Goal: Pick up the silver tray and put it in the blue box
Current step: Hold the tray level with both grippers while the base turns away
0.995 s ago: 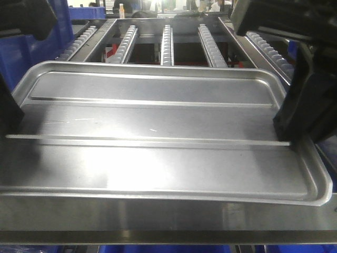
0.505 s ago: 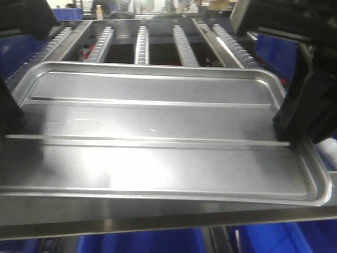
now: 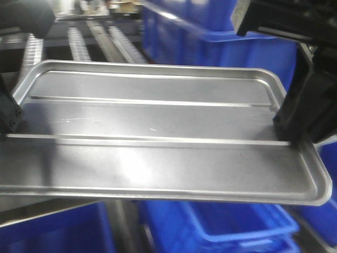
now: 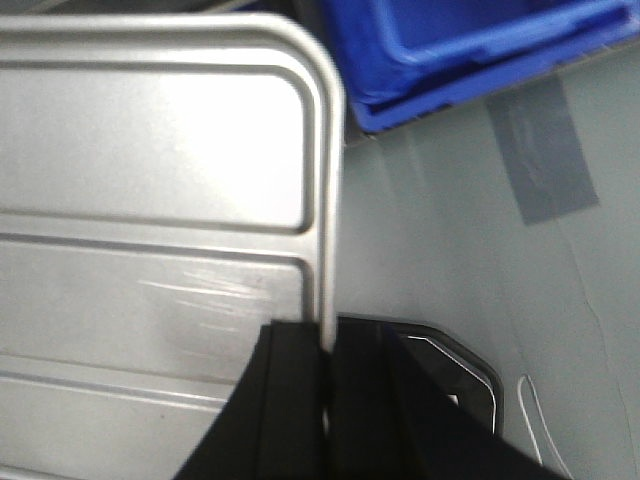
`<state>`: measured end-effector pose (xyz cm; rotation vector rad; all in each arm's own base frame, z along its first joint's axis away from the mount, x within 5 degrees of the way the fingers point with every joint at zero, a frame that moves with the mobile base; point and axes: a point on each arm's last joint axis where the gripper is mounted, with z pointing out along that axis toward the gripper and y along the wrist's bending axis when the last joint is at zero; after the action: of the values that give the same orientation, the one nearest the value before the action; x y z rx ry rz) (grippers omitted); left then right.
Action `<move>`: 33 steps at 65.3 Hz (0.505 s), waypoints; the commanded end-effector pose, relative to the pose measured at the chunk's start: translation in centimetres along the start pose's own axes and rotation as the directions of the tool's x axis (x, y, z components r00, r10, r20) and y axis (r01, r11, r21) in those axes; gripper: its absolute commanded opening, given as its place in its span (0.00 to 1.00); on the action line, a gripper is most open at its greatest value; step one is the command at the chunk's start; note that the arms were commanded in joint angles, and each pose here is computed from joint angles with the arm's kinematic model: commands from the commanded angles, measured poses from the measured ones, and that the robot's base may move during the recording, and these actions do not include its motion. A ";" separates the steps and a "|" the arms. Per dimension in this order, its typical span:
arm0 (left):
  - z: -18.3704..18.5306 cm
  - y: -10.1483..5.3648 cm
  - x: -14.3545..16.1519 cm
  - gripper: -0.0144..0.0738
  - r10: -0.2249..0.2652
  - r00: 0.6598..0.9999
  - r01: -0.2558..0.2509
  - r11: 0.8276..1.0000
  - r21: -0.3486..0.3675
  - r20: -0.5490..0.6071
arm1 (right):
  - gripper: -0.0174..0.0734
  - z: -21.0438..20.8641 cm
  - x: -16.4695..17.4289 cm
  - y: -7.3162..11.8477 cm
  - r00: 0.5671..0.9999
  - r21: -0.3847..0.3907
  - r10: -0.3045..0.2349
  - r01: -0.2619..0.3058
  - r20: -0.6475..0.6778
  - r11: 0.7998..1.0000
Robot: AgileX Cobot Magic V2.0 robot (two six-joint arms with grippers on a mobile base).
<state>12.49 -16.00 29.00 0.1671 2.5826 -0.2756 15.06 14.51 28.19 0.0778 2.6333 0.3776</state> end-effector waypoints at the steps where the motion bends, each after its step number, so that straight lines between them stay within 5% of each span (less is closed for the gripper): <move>1: -0.9 1.0 -0.8 0.15 0.019 0.999 -0.016 0.998 -0.068 0.048 | 0.25 -1.1 -0.8 -0.7 0.997 0.060 -0.053 0.049 0.053 0.997; 33: -0.9 1.0 -0.8 0.15 0.019 0.999 -0.016 0.998 -0.068 0.048 | 0.25 -1.1 -0.8 -0.7 0.997 0.062 -0.053 0.049 0.052 0.997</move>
<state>12.50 -16.01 29.01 0.1677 2.5814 -0.2782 15.06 14.50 28.18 0.0758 2.6344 0.3753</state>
